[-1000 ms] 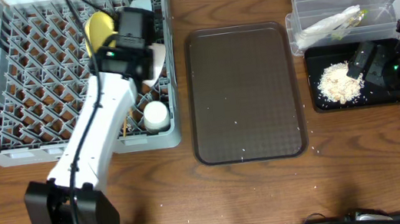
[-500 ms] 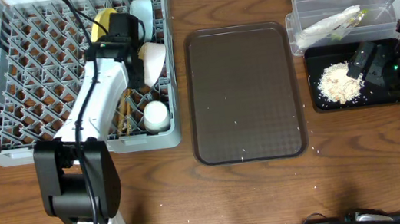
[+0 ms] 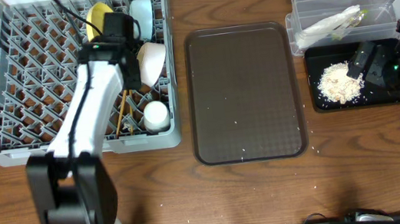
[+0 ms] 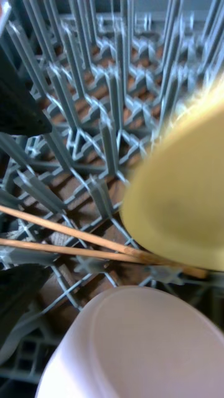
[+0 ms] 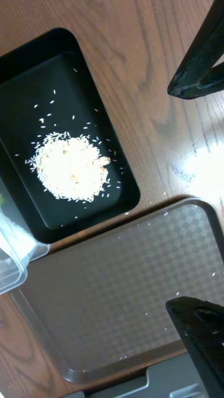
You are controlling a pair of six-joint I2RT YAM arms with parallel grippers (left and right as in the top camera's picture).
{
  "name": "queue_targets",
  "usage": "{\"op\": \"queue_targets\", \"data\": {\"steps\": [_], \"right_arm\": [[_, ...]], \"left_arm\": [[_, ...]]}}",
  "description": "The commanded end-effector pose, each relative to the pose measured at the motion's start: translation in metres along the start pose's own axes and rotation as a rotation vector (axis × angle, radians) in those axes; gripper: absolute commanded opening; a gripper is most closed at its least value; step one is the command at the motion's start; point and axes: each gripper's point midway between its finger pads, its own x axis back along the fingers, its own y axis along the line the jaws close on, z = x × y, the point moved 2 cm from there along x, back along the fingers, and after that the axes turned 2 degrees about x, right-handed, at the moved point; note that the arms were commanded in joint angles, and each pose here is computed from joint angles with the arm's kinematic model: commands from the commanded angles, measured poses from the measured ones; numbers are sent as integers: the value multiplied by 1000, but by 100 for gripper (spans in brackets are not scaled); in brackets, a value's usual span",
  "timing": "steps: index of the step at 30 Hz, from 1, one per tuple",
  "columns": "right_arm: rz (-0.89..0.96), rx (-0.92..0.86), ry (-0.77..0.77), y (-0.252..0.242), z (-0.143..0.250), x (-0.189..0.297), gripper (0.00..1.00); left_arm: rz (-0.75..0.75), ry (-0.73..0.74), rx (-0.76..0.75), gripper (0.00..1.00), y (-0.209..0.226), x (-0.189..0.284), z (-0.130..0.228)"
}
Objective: Sort waste into correct bins and load items into the dishwasher
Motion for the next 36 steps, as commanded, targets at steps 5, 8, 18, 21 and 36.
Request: {"op": "queue_targets", "data": {"steps": [5,8,18,21,36], "right_arm": [[3,-23,-12,-3,-3,3,99],[3,-23,-12,-3,-3,3,99],[3,-23,-12,-3,-3,3,99],[3,-23,-12,-3,-4,3,99],[3,-23,-12,-3,-3,3,99]], "left_arm": [[17,-187,206,80,48,114,8],[19,-197,215,82,59,137,23],[-2,-104,179,87,76,164,73],[-3,-95,175,87,76,163,74],[-4,-94,175,87,76,162,74]]}}
